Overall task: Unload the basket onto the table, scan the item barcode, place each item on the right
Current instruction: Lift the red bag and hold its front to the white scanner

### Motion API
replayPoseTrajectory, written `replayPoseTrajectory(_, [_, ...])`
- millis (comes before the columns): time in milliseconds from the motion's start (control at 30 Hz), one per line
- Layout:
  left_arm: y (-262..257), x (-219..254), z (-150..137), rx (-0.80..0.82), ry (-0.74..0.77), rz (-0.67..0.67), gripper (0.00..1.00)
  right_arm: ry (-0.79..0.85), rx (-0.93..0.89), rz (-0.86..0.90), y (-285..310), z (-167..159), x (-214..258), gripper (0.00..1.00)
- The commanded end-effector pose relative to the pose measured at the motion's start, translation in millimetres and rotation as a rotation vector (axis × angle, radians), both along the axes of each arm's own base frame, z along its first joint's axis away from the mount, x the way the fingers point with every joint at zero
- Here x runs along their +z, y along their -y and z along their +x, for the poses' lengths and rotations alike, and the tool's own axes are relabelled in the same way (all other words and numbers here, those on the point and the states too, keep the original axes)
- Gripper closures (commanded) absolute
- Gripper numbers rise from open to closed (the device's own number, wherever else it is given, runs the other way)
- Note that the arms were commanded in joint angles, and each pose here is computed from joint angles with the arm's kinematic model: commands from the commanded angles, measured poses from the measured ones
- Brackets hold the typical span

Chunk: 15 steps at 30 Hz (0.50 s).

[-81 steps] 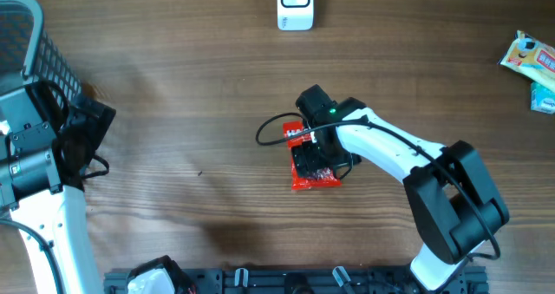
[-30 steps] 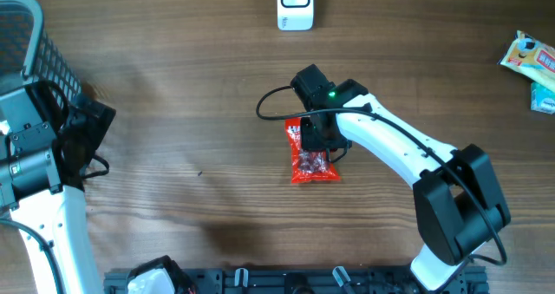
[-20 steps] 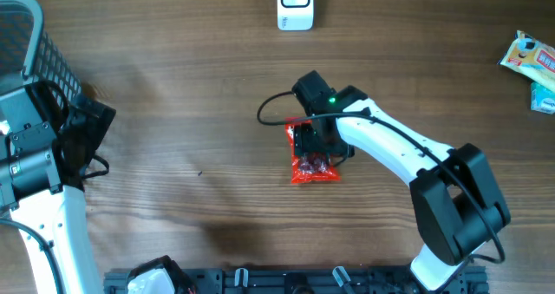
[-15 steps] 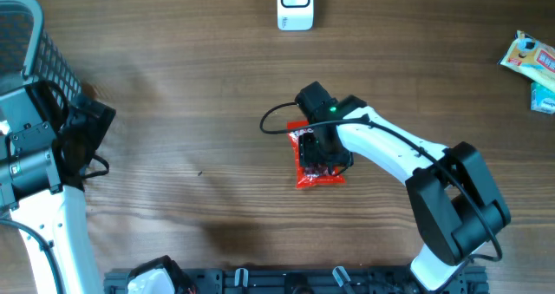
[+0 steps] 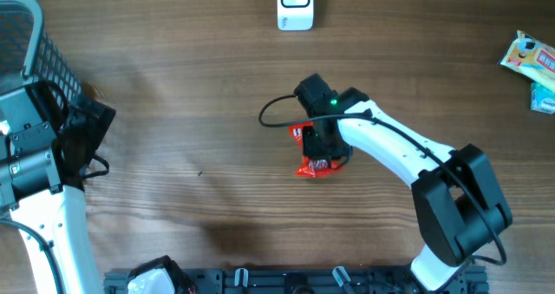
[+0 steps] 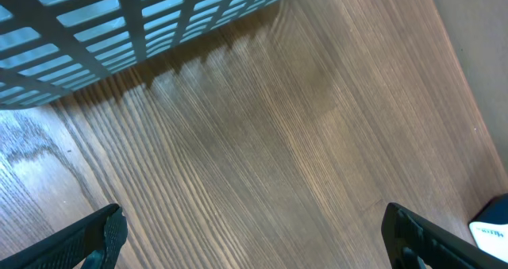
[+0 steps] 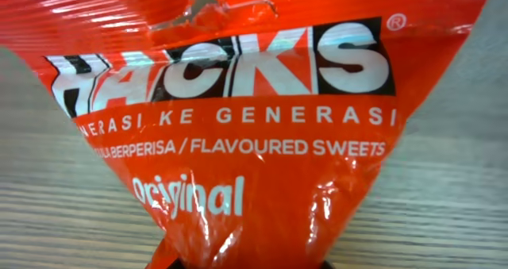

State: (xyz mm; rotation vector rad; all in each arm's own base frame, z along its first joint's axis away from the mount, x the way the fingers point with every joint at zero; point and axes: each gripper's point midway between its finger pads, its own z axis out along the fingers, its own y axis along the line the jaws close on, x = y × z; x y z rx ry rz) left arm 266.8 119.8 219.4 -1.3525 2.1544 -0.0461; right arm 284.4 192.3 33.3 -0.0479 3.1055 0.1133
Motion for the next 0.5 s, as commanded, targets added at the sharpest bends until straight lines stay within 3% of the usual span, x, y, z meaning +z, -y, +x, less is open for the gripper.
replayPoseTrajectory(0, [-4.2,0.1,-0.7,0.024,0.0,0.004,0.0,0.101,-0.011,0.019,-3.8,39.1,25.0,0.96])
replayPoseTrajectory(67, [-4.2,0.1,-0.7,0.024,0.0,0.004,0.0,0.123,-0.003,0.12,-13.2,55.2,37.4,0.96])
replayPoseTrajectory(267, [-4.2,0.1,-0.7,0.024,0.0,0.004,0.0,0.164,0.028,0.705,-42.2,102.7,94.6,0.96])
replayPoseTrajectory(367, [-4.2,0.1,-0.7,0.024,0.0,0.004,0.0,0.165,0.143,1.123,-44.7,106.7,159.5,0.96])
replayPoseTrajectory(467, [-4.2,0.1,-0.7,0.024,0.0,0.004,0.0,0.152,0.195,1.307,-30.9,104.2,192.3,0.96])
